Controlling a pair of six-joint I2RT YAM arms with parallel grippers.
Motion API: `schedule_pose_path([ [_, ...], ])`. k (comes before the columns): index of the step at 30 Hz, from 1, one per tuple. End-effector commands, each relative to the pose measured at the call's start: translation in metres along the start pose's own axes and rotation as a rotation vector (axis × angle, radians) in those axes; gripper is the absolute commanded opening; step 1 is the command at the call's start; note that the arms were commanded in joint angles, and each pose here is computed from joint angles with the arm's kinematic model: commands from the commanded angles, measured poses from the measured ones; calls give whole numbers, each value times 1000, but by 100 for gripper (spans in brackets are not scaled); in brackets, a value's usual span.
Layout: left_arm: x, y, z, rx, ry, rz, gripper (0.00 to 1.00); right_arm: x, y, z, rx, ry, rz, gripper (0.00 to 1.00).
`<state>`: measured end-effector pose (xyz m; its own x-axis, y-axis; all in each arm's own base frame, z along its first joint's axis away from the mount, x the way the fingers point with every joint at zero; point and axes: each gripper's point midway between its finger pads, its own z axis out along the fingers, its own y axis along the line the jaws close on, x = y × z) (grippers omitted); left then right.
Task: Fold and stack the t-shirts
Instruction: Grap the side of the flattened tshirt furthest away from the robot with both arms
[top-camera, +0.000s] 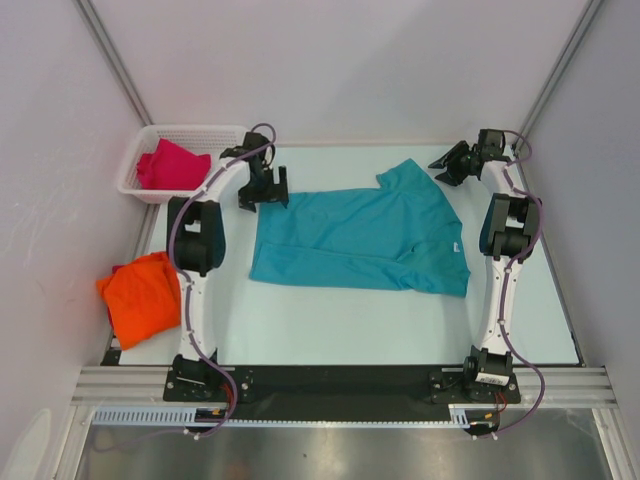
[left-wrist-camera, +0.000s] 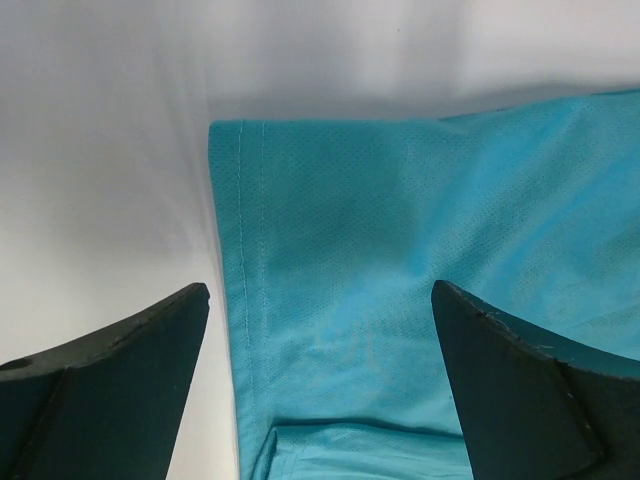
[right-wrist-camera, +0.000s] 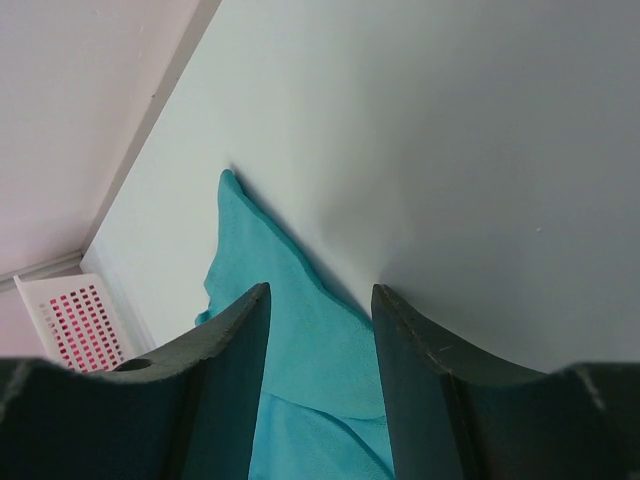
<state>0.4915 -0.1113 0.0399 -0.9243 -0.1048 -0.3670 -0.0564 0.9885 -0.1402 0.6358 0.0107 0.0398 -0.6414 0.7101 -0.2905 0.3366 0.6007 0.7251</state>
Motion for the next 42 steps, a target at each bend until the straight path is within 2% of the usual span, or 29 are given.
schedule_pose_path([
  [1,16,62,19,-192,111,-104,100,5,-3,-5,12,24,-6,50],
  [13,-20,77,37,-176,70,-145,99,1,0,-7,-4,20,-11,50],
  [19,-7,81,45,-170,105,-148,99,4,4,-6,-14,29,-2,50],
  [23,5,83,50,-164,132,-150,92,10,7,-6,-19,44,-8,50],
  [27,5,80,46,-130,124,-158,75,16,10,-9,-23,57,-18,49],
  [29,6,79,46,-129,123,-160,72,17,17,-13,-36,58,-26,49],
  [31,8,80,45,-130,124,-165,63,24,15,-13,-35,73,-27,49],
  [34,7,74,44,-96,124,-170,35,27,16,-17,-35,80,-39,49],
  [35,8,73,44,-95,126,-173,10,26,16,-18,-36,77,-43,49],
  [36,9,73,43,-95,127,-173,3,27,16,-18,-36,80,-43,49],
  [37,9,73,42,-98,125,-176,0,27,15,-19,-35,82,-43,49],
  [42,11,72,35,-102,108,-172,0,21,13,-17,-41,82,-49,47],
])
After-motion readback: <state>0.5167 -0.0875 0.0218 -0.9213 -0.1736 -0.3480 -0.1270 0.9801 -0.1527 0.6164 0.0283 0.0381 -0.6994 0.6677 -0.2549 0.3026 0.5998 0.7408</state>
